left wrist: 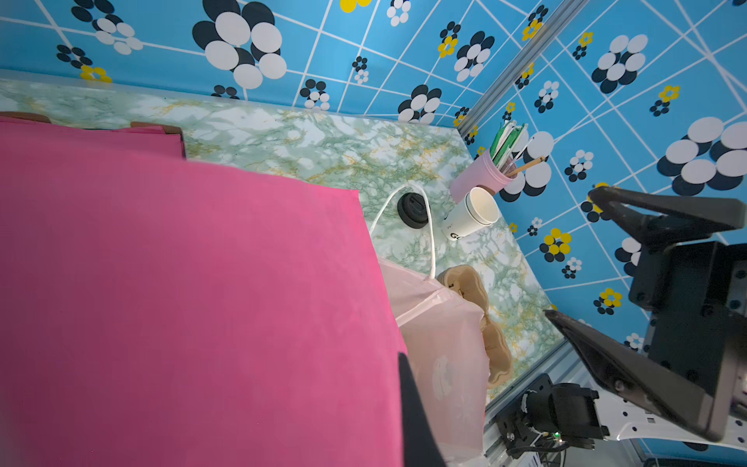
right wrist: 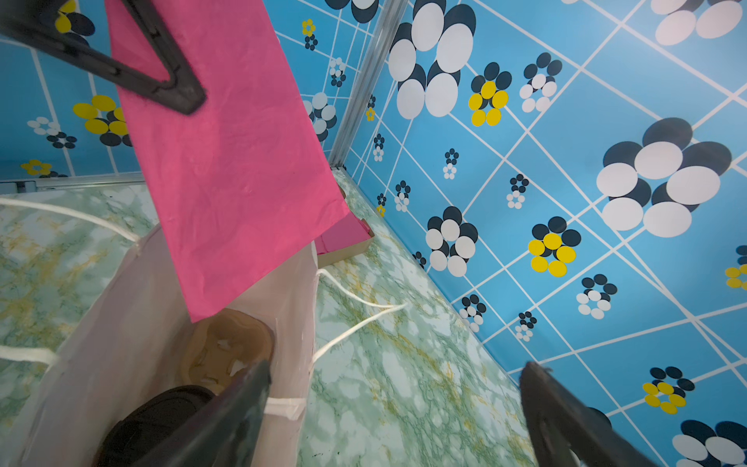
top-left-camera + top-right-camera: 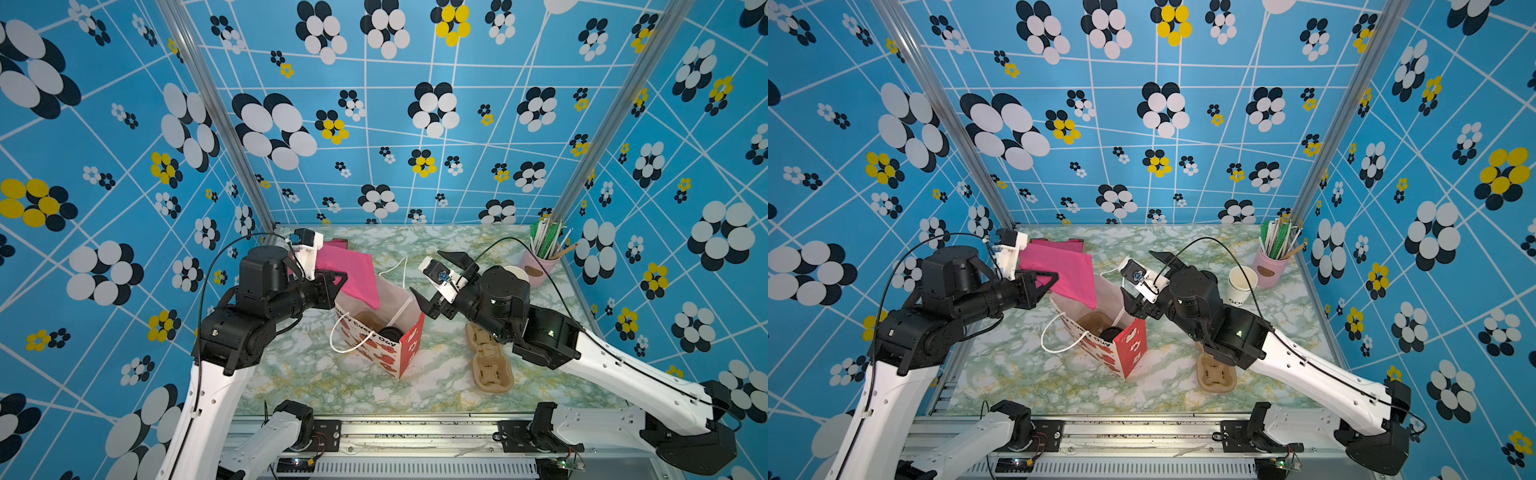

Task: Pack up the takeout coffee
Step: 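Lower the napkin into the bag and open the left gripper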

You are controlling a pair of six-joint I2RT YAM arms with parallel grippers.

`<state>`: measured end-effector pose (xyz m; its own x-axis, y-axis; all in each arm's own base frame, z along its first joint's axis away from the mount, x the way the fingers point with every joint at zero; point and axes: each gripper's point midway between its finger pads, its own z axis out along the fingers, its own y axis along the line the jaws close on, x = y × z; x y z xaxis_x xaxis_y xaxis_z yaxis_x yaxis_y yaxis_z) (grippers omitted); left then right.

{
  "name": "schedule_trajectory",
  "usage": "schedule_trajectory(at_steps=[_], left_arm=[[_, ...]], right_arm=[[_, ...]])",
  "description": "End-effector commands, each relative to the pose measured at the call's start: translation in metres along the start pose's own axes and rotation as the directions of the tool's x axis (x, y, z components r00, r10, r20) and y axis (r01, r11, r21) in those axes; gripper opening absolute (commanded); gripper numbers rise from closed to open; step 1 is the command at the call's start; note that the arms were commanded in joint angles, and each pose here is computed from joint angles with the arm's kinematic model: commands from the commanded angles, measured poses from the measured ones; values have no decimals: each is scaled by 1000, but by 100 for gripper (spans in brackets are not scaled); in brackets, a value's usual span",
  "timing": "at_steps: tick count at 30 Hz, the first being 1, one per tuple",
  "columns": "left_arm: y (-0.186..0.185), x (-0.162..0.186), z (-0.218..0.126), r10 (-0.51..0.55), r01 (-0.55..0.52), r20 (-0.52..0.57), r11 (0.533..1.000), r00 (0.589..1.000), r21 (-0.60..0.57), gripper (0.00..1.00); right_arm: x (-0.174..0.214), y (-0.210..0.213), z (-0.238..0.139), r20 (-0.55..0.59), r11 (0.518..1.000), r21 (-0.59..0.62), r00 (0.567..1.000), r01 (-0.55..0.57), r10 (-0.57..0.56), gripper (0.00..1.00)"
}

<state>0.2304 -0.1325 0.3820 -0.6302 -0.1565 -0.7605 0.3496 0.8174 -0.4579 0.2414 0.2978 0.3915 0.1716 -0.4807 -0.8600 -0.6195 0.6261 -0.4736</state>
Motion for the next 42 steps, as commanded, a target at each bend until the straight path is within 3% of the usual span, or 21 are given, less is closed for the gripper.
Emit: schedule_trajectory(at_steps=[1, 10, 22, 26, 32, 42], left_arm=[[21, 12, -2, 11, -15, -25, 989, 1000, -147, 0], [31, 30, 15, 97, -136, -140, 944, 985, -301, 0], [22, 47, 47, 137, -211, -256, 934, 957, -289, 1], [16, 54, 55, 156, -234, -296, 939, 943, -251, 12], [4, 47, 57, 178, -243, -285, 947, 942, -212, 49], [-6, 14, 34, 237, -262, -138, 943, 962, -207, 78]], right_arm=[[-1, -6, -2, 8, 999, 27, 999, -33, 33, 99], [2, -3, 0, -4, 999, 20, 999, -42, 43, 99], [10, 1, 3, -32, 999, 10, 999, -41, 41, 99], [13, 3, 4, -40, 999, 9, 998, -38, 38, 99], [17, 5, 7, -52, 999, 5, 998, -33, 33, 99], [23, 4, 6, -66, 999, 7, 997, -32, 33, 99]])
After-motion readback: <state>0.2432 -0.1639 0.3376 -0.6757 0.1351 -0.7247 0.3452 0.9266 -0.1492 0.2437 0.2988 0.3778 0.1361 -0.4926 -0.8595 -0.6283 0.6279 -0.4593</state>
